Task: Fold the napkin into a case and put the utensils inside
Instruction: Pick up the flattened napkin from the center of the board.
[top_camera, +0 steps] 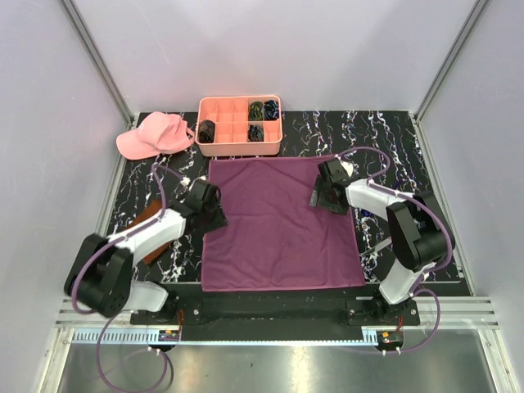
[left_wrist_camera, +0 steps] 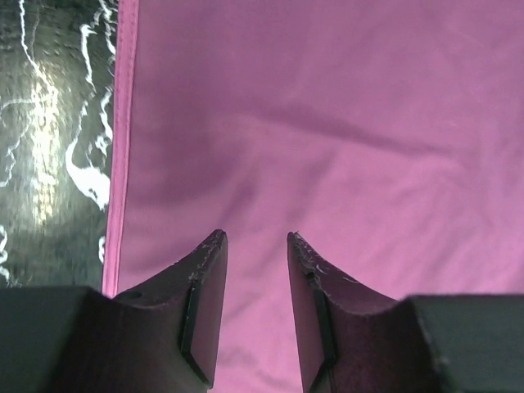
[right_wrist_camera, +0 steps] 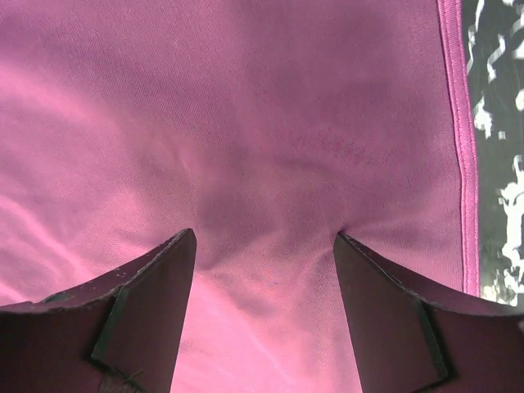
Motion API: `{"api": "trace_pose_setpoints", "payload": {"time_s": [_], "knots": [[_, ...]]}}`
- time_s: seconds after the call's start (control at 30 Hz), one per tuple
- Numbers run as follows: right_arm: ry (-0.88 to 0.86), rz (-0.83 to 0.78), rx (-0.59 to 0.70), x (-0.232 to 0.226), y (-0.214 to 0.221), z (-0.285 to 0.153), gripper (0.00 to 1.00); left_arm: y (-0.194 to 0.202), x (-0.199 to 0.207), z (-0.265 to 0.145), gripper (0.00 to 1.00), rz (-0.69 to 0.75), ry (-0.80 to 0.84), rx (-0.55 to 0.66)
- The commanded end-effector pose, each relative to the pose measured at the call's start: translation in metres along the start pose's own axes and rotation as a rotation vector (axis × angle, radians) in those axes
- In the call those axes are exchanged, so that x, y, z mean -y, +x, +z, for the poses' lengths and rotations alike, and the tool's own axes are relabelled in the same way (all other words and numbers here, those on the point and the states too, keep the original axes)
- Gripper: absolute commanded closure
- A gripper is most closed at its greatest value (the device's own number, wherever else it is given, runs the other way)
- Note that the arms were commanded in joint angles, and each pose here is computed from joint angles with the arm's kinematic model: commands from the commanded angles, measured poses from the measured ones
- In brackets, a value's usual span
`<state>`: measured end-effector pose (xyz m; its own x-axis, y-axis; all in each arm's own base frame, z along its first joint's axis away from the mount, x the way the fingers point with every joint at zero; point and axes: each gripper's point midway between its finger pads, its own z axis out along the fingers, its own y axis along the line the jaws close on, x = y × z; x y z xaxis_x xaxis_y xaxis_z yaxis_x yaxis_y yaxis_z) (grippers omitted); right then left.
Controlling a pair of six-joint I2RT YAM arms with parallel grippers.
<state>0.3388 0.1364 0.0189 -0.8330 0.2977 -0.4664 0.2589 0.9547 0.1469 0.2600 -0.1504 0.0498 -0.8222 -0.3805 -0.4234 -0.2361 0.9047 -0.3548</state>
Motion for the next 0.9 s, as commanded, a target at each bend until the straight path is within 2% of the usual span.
{"api": "trace_pose_setpoints", "payload": {"time_s": [0.0, 0.13, 0.3, 0.43, 0.47, 0.53, 0.57, 0.7, 0.87], "knots": [[0.011, -0.015, 0.010, 0.001, -0.007, 0.017, 0.23, -0.030, -0.001, 0.025, 0.63, -0.086, -0.040, 0.055], [0.004, -0.049, -0.021, -0.004, -0.007, 0.033, 0.22, -0.039, -0.022, 0.049, 0.64, -0.125, -0.115, 0.005], [-0.026, -0.069, -0.007, -0.016, -0.022, 0.033, 0.21, -0.068, -0.033, 0.058, 0.65, -0.128, -0.169, 0.018], [-0.041, -0.096, 0.027, -0.025, -0.043, 0.017, 0.16, -0.096, -0.021, 0.047, 0.64, -0.108, -0.137, 0.076], [-0.011, -0.098, 0.003, -0.018, -0.040, 0.009, 0.13, -0.097, -0.016, 0.043, 0.62, -0.096, -0.115, 0.076], [0.040, -0.046, 0.040, -0.010, -0.050, -0.011, 0.07, -0.100, -0.005, 0.025, 0.55, -0.065, -0.060, 0.107], [0.092, -0.031, 0.003, 0.004, -0.041, -0.022, 0.01, -0.098, 0.002, 0.018, 0.53, -0.040, -0.034, 0.116], [0.098, 0.070, -0.016, 0.029, -0.011, -0.062, 0.00, -0.082, 0.010, -0.027, 0.45, 0.028, 0.058, 0.190], [0.157, 0.227, -0.106, 0.063, 0.043, -0.088, 0.01, -0.043, 0.023, -0.052, 0.42, 0.019, 0.220, 0.105]]}}
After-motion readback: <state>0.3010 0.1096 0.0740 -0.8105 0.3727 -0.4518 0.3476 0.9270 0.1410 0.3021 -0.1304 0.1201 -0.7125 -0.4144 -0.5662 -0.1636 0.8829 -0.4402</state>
